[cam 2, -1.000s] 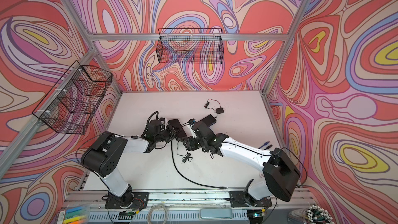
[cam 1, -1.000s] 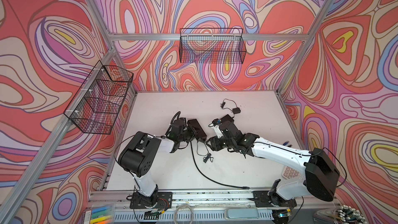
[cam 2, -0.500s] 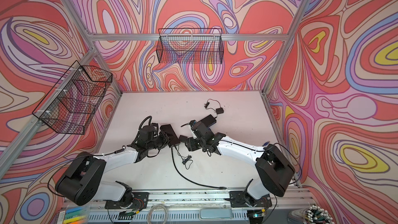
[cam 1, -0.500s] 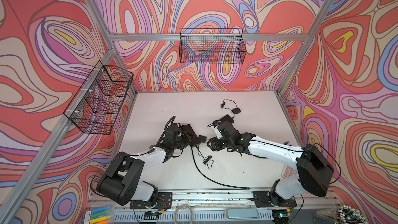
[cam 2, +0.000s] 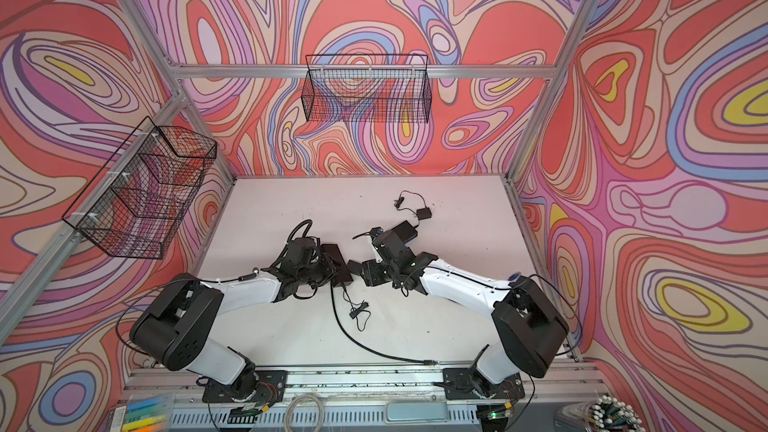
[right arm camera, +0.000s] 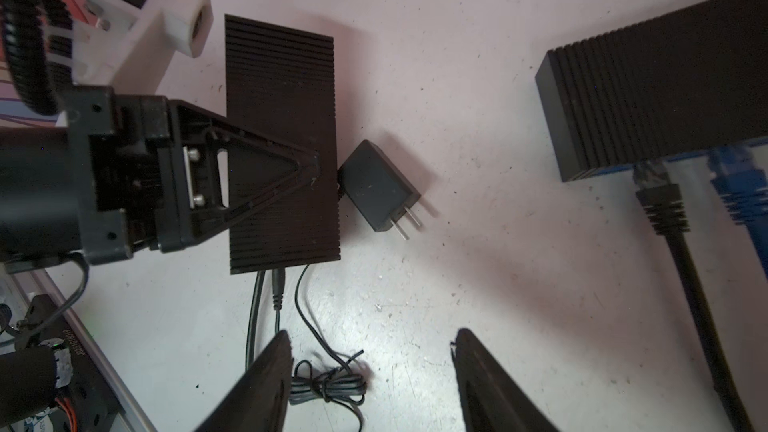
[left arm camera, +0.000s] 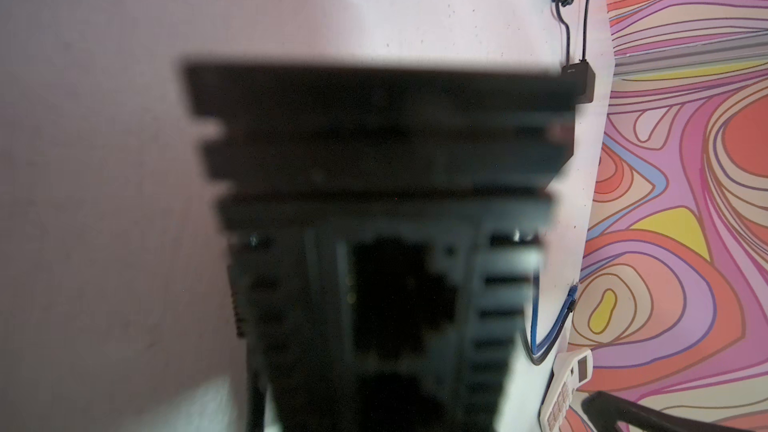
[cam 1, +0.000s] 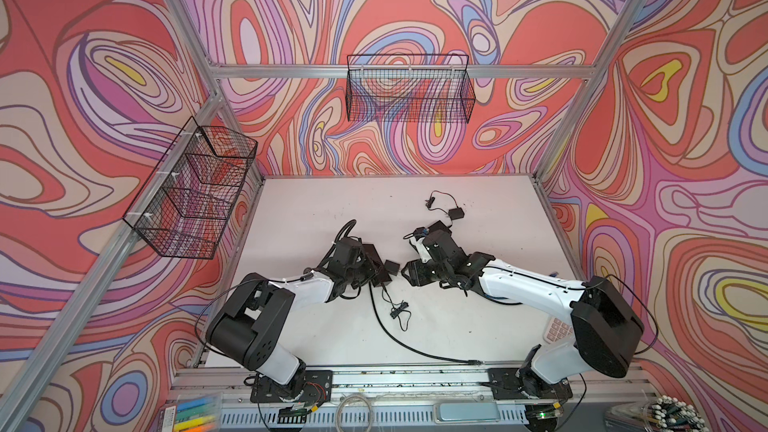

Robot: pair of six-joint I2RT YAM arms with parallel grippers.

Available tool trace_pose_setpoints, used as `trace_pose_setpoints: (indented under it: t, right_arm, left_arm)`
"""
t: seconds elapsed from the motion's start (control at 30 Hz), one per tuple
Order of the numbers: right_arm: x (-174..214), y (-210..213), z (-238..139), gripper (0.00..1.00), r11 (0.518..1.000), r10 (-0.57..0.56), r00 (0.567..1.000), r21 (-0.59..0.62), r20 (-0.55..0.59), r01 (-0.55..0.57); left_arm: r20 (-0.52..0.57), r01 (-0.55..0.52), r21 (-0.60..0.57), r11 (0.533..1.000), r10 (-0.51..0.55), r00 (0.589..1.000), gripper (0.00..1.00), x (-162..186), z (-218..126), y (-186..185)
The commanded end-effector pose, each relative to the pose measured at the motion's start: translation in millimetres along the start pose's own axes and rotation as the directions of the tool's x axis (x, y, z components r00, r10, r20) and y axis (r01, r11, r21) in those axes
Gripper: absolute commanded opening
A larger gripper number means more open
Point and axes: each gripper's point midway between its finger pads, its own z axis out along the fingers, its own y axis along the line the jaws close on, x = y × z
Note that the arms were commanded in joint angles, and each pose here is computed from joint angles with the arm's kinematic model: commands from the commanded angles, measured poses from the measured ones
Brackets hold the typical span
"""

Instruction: Insert the plug into the switch port

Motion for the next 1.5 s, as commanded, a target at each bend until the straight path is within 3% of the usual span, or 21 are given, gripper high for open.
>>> trace_pose_setpoints:
  t: [0.0,0.37,0.77,1.03,1.33,1.47]
  right_arm:
    - [-5.4,-6.4,-9.6,0.65,1.000,0.009,0.999,0.001,0.034,-0.009]
    - [5.9,-17.2,-12.4,0.65,0.999,-0.036,0.999,0.027,-0.030,0.037]
    - [2.7,-3.4,13.2,0.67,0.999,-0.034,0.993,-0.032,-0.110,0.030]
    - [-5.0,-7.3,29.4,0.73,0.998,-0.033,0.991,0.045,-0.130,0.039]
    - [8.0,2.4,66.4,0.75,0.975,-0.110,0.968,0.165,-0.224,0.149]
    - [10.8,2.4,79.7,0.83,0.962,-0.127,0.957,0.204,-0.260,0.183]
  left_arm:
    - [0.016,0.007,-0.005,1.000,-0.007,1.000,0.22,-3.3,10.4,-6.2]
    - [-0.016,0.071,0.031,0.997,-0.071,0.997,0.28,18.4,45.5,-32.2]
    - [0.032,0.055,-0.059,0.997,-0.053,0.998,0.63,13.5,25.1,-12.4]
    - [0.106,0.012,-0.204,0.979,0.010,0.994,0.76,-8.8,-16.2,3.4]
    - [0.202,0.006,-0.248,0.969,0.046,0.978,0.82,-30.1,-71.2,12.8]
    - [0.230,0.034,-0.274,0.961,0.031,0.973,0.84,-36.7,-93.8,33.5]
